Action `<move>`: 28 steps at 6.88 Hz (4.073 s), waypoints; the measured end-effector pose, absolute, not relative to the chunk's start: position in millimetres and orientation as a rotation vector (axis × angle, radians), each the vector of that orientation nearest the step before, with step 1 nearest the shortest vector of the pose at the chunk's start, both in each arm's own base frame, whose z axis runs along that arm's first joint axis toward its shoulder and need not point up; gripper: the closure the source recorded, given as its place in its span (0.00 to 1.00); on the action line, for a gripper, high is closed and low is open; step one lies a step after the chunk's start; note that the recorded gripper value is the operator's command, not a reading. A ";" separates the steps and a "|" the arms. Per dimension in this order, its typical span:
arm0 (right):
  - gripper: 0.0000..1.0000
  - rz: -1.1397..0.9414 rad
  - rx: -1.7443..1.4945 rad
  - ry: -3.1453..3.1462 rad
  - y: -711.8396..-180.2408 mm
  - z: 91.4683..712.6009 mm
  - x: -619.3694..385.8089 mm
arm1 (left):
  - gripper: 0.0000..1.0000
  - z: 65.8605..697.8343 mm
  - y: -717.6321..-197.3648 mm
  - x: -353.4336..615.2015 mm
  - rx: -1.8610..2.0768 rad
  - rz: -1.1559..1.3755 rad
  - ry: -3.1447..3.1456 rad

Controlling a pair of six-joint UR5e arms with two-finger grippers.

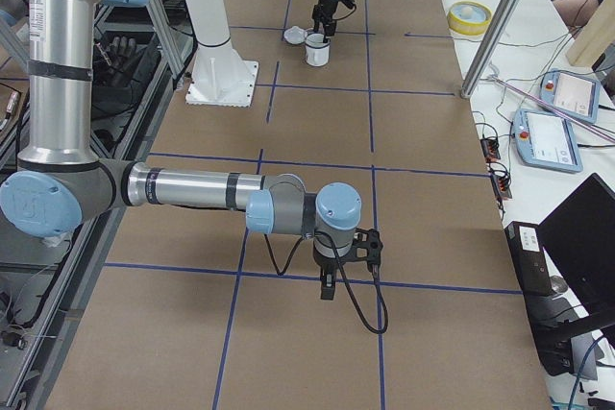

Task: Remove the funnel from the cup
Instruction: 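Move the left gripper over the mug and grasp the glass funnel, then lift the funnel out of the mug with the left gripper, moving farther away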

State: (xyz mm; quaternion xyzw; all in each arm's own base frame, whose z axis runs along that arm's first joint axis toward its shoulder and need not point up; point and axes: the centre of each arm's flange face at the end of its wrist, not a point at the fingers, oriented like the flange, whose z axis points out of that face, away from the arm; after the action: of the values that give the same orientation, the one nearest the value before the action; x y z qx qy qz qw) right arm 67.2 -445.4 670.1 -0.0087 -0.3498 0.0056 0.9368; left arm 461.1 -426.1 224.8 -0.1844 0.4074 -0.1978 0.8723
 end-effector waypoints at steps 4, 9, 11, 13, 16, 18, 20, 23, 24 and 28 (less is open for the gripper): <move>0.00 0.012 -0.018 -0.715 -445.4 670.4 67.1 | 0.45 225.7 -428.5 473.3 -0.372 -0.408 0.841; 0.00 0.011 -0.018 -0.715 -445.4 670.2 67.2 | 0.90 224.6 -432.6 481.0 -0.365 -0.401 0.853; 0.00 0.011 -0.018 -0.715 -445.4 670.0 67.2 | 1.00 224.9 -433.3 481.6 -0.364 -0.401 0.853; 0.00 0.011 -0.018 -0.715 -445.4 670.0 67.2 | 1.00 219.5 -432.1 479.6 -0.361 -0.400 0.861; 0.00 0.011 -0.018 -0.715 -445.4 670.2 67.2 | 1.00 180.9 -422.6 439.1 -0.304 -0.464 0.818; 0.00 0.011 -0.018 -0.715 -445.4 670.0 67.2 | 1.00 148.6 -420.8 408.3 -0.216 -0.534 0.798; 0.00 0.011 -0.018 -0.715 -445.4 670.0 67.2 | 1.00 141.7 -461.0 392.5 -0.126 -0.699 0.911; 0.00 0.011 -0.018 -0.715 -445.4 670.2 67.2 | 1.00 168.9 -545.4 391.4 0.037 -0.940 1.179; 0.00 0.011 -0.018 -0.715 -445.4 670.2 67.2 | 1.00 193.3 -562.8 391.6 0.100 -1.031 1.266; 0.00 0.012 -0.019 -0.715 -445.4 670.5 67.2 | 1.00 323.3 -576.5 380.1 0.220 -1.220 1.577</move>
State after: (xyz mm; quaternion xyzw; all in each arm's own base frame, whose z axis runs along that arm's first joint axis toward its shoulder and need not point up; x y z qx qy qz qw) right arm 67.2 -445.4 670.5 -0.0091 -0.3498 0.0057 0.9368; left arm 380.1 -576.5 323.3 0.0925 0.6629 -0.5128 0.5377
